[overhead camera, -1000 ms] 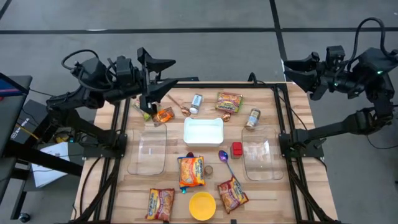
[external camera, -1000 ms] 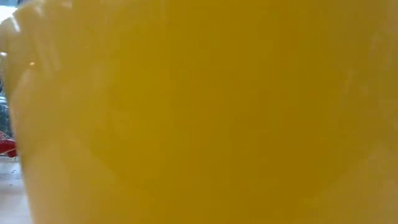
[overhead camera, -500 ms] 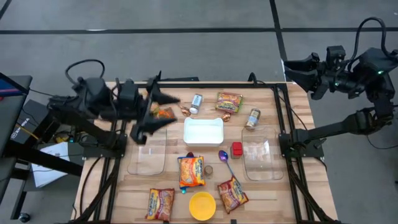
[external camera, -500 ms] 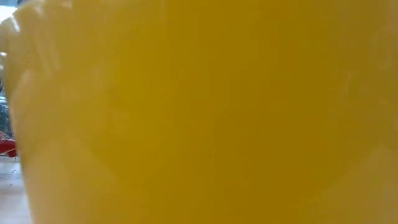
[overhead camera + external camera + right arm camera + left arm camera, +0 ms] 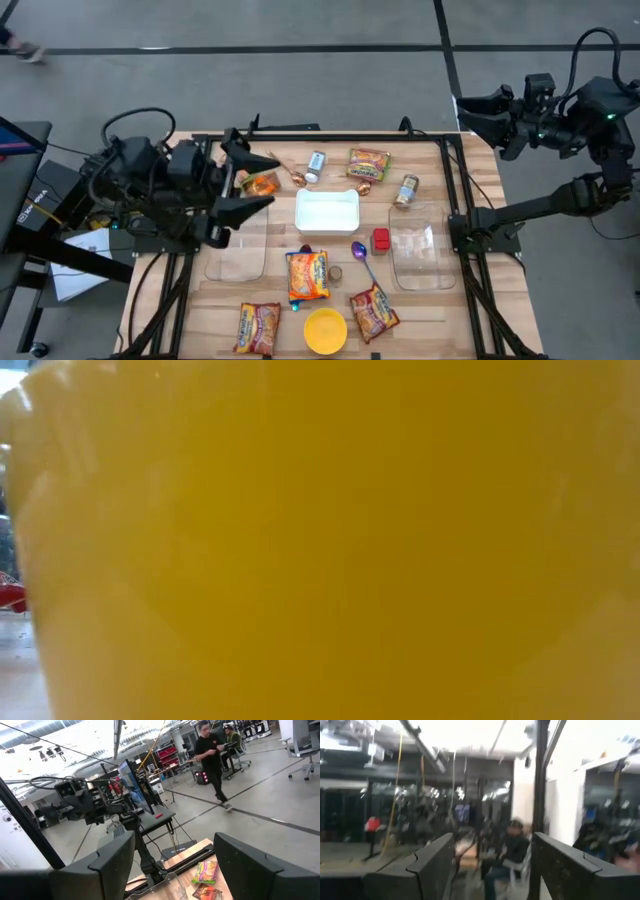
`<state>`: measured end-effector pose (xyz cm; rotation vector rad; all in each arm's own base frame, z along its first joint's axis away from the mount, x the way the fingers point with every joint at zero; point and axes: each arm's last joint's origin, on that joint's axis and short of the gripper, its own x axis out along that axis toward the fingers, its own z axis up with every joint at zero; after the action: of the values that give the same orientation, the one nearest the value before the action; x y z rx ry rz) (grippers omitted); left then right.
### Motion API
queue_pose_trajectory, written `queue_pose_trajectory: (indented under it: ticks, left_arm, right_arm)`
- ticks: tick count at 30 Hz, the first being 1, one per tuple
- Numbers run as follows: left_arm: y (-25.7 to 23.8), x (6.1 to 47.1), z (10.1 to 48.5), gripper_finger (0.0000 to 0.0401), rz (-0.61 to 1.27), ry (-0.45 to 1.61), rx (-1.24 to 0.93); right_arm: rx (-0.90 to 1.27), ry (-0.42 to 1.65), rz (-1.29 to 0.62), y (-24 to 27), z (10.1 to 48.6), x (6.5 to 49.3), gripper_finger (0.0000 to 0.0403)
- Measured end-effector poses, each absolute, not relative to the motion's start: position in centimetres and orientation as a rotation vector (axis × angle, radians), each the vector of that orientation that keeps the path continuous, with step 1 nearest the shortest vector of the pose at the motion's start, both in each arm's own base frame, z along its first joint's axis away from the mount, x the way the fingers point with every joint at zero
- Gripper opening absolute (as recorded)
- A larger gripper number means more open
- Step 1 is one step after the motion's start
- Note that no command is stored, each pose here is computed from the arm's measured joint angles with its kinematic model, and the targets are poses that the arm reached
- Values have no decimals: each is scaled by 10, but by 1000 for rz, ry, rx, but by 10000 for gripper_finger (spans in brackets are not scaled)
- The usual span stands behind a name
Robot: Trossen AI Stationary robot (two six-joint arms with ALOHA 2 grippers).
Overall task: Pick & Place Food Item
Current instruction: Put the orange noodle pack into the left transparent bin
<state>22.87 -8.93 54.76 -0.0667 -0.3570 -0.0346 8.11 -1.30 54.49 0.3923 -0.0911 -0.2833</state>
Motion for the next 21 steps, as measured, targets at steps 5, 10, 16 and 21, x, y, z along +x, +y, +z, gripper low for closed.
queue_pose_trajectory:
  ticks: [5, 10, 16, 21]
  left_arm:
    - [-94, 242, 530, 264, 10, -212, 10]
    - [-106, 260, 513, 264, 140, -49, 69]
    - [-129, 306, 476, 264, 173, 242, 107]
    - [-138, 335, 434, 264, 187, 462, 3]
  right_arm:
    - [396, -91, -280, -13, 545, 81, 265]
    - [411, -81, -219, -10, 545, 82, 265]
    - [428, -59, -115, -5, 545, 82, 265]
    - [415, -22, -35, -1, 543, 79, 265]
